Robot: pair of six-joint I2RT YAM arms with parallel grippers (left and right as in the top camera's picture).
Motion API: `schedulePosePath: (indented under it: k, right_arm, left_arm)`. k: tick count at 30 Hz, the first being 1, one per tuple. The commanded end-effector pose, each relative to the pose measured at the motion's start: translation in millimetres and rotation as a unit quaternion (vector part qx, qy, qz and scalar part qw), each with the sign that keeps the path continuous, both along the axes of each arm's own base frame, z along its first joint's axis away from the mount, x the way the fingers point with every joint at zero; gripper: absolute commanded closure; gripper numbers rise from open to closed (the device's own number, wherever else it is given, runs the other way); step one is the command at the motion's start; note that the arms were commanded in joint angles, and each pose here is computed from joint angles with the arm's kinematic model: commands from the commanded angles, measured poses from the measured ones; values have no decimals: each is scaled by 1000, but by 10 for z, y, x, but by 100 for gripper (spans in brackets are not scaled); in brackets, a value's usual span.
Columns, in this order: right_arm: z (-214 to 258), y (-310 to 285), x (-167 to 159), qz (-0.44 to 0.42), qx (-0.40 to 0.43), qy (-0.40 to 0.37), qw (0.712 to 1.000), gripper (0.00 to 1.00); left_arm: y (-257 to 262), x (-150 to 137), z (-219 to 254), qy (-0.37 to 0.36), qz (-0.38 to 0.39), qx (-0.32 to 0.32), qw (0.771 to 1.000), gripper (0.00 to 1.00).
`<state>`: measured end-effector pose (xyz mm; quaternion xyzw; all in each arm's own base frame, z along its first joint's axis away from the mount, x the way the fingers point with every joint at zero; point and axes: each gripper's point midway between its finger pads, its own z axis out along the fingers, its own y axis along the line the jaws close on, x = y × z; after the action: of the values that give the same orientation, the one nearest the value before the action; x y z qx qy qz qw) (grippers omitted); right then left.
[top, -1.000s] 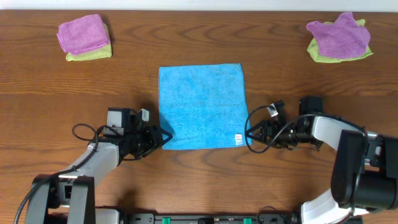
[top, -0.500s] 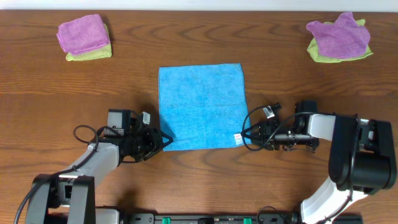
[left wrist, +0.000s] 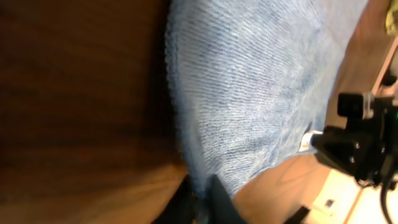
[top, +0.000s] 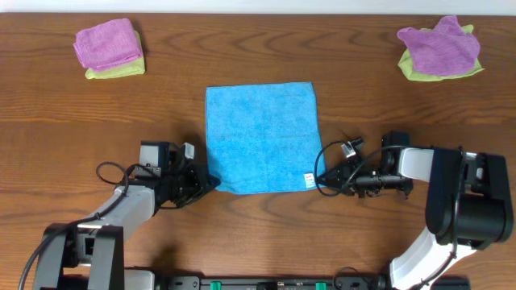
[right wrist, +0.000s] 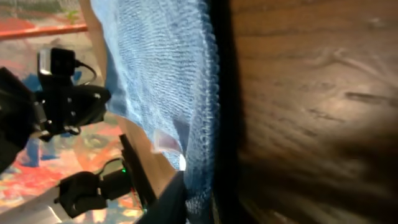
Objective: Fold the cloth
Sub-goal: 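Pinch the bottom corners of the blue cloth with both grippers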
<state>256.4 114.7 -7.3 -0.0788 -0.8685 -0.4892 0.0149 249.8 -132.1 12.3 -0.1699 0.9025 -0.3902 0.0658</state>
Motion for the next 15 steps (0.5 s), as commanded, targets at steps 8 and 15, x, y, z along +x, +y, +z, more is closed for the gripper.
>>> schedulePosePath:
  k: [8, 15]
  right_arm:
    - [-127, -78, -31, -10, -36, 44, 998, 98]
    - [149, -109, 236, -10, -38, 28, 999, 98]
  left_arm:
    - [4, 20, -16, -2, 6, -6, 1000, 94]
    - [-21, 274, 147, -41, 25, -23, 999, 95]
